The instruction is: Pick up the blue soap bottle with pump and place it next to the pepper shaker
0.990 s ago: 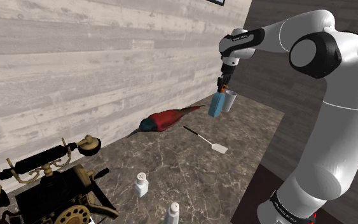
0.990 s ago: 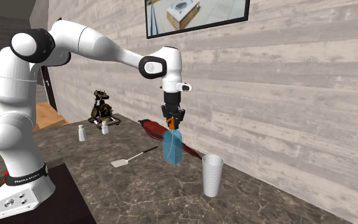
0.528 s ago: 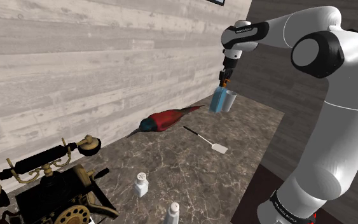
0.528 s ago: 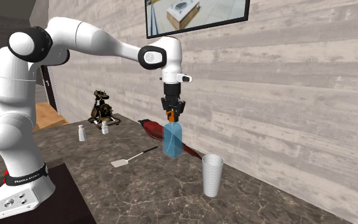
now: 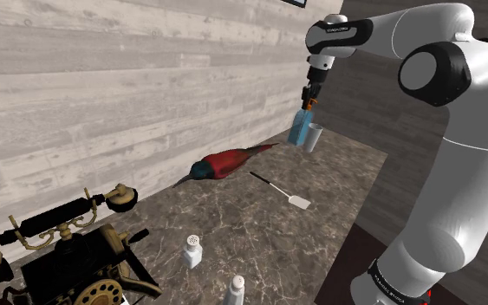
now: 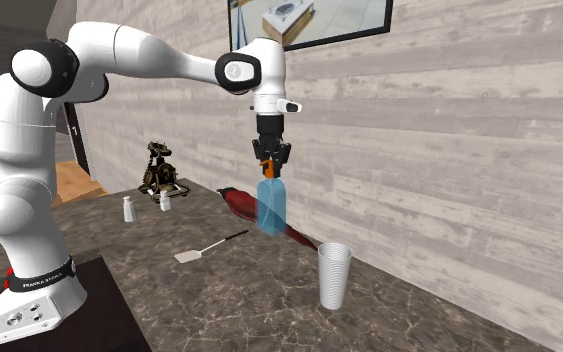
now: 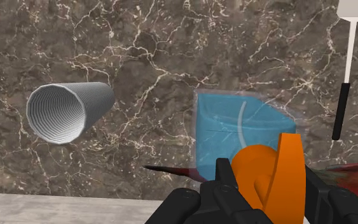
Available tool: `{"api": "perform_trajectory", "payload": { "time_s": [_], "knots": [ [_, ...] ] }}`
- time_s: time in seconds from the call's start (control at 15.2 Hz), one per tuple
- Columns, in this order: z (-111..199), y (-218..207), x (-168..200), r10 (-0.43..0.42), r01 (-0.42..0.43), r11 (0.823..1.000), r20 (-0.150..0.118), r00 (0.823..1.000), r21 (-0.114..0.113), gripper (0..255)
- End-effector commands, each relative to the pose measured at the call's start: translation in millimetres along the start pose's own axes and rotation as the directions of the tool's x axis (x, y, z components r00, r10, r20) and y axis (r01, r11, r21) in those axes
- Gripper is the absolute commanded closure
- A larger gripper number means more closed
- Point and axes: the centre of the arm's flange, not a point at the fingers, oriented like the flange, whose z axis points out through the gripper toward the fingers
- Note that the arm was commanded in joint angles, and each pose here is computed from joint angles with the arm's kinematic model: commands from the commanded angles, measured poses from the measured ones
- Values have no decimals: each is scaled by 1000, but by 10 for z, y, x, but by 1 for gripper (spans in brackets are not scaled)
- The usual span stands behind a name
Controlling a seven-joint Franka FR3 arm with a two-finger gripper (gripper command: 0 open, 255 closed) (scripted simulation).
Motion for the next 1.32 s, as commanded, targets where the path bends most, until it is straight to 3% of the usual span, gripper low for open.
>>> {"api": "perform_trajectory", "payload": {
  "time_s": [0.0,0.66,1.25],
  "knots": [
    [-103,3,13,0,0,1000,0,1000,0,255],
    [-580,4,18,0,0,1000,0,1000,0,255],
    [-760,-1141,-237,0,0,1000,0,1000,0,255]
  ]
}}
